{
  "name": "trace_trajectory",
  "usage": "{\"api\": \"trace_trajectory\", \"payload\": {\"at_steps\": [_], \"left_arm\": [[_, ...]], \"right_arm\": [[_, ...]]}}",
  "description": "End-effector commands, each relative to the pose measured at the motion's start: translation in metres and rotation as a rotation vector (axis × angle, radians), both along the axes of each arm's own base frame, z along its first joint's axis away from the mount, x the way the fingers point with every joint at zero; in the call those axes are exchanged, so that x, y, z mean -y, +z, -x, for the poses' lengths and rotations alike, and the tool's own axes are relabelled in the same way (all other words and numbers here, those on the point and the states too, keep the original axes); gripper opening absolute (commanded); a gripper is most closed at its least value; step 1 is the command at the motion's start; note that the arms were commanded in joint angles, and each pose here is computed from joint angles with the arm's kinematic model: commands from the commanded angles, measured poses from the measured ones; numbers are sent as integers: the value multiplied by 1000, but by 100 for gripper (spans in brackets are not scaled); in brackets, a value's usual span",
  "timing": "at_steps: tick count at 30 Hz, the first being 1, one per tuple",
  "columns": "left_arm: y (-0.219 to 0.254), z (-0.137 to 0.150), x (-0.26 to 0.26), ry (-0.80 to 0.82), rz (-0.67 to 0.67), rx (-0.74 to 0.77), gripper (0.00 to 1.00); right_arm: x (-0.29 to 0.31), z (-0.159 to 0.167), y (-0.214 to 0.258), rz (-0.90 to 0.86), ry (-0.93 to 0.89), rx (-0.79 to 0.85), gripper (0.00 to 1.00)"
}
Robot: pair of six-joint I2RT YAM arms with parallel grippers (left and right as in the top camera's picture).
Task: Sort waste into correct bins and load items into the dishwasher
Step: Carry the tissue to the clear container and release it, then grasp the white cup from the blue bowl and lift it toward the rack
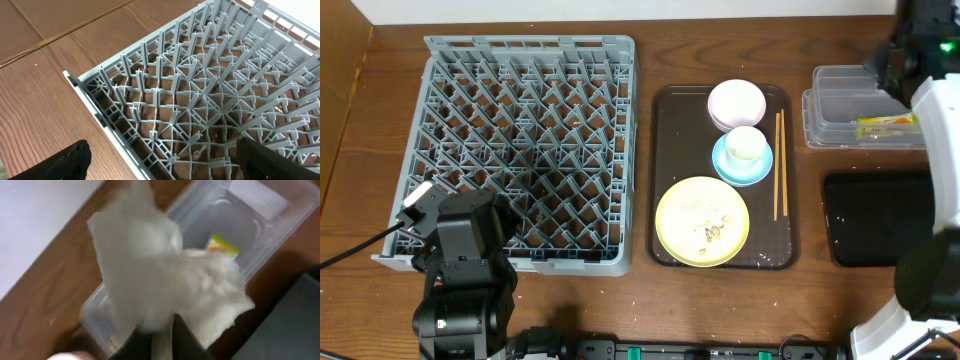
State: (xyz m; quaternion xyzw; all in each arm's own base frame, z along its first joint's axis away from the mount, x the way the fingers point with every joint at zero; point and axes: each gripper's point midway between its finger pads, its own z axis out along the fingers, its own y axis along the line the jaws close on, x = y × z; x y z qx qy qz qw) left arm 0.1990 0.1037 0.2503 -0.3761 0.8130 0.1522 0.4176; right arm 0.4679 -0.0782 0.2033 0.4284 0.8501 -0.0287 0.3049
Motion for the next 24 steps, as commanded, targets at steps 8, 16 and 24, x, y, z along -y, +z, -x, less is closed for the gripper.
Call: {"api": "trace_trajectory", "payload": {"at_steps": [8,16,24], "left_arm": [[8,0,-1,14,3,28,94],[8,0,-1,14,3,28,94],[8,0,-1,14,3,28,94]], "right_arm": [[-10,-13,-4,-64,180,21,63],[-162,-1,48,-450,1032,251,70],[-249,44,15,-350,1260,46,77]]}}
